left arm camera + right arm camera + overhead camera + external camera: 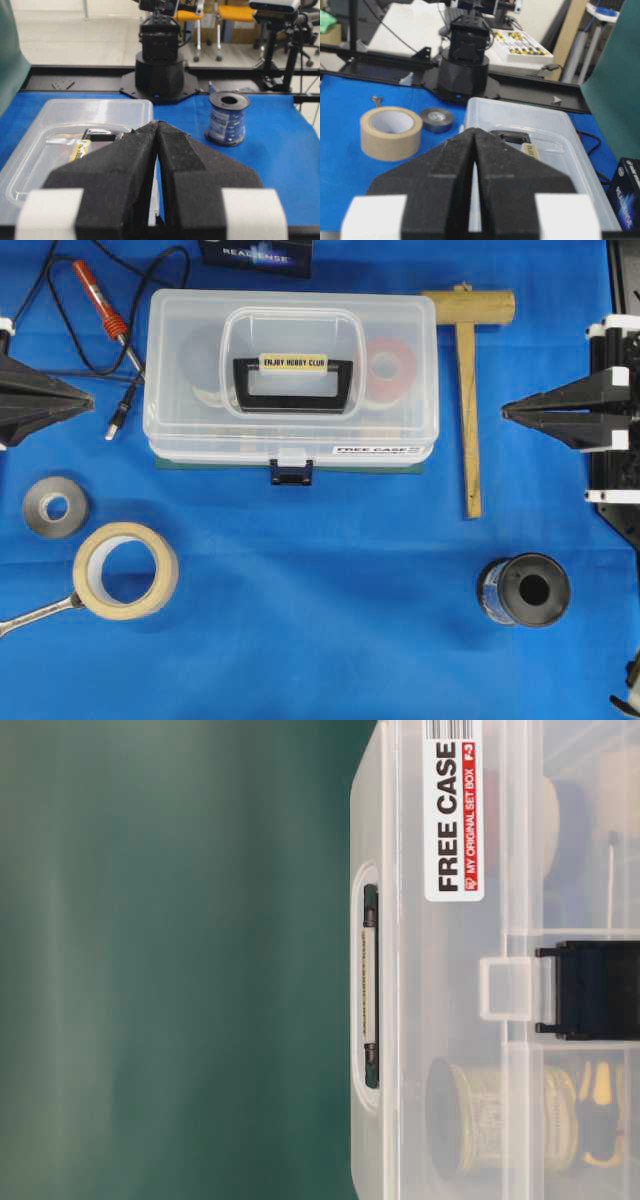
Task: Open the tool box with both arms.
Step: 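Move both grippers inward to the left and right sides of the clear lid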
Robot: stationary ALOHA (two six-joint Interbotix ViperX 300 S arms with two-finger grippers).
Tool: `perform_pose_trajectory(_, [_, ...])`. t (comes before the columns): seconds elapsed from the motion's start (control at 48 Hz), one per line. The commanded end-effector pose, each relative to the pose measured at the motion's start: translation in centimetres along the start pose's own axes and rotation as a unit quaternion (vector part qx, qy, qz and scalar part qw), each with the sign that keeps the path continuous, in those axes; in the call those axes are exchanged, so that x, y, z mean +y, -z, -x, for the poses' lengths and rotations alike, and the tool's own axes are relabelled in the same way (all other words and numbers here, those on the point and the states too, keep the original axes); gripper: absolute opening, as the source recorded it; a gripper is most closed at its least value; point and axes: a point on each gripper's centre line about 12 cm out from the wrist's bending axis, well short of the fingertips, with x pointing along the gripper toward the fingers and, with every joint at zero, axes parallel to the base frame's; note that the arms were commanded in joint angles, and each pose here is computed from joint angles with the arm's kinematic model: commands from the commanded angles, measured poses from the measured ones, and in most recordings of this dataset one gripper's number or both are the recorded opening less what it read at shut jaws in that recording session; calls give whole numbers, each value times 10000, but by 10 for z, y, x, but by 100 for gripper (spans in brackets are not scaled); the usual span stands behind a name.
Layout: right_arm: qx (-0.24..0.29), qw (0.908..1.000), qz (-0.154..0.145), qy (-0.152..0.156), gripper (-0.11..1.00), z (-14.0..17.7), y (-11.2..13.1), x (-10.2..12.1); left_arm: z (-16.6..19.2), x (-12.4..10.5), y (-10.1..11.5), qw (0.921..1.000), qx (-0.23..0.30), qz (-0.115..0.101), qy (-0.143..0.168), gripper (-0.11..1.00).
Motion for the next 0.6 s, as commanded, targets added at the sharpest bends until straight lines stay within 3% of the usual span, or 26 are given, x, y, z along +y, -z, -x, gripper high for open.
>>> perform_pose_trajectory(0.0, [-123,9999,4,46,0,-4,-11,-2,-3,1,4,9997,230,48,-48,0])
perform_pose_trajectory(0.208, [702,9967,-53,396,0,-9,-3,-16,-1,8,16,9975,683,-28,-204,0])
perform_pose_trajectory(0.313, [1228,9906,-174,585,0,-12,9,-24,0,14,22,9949,942,-19,-357,0])
perform_pose_trajectory(0.521, [1792,9787,-442,902,1,-14,29,-36,6,29,38,9857,1516,41,-738,2])
perform_pose_trajectory(0.584, [1946,9744,-525,999,11,-14,34,-40,8,33,43,9828,1644,53,-839,10])
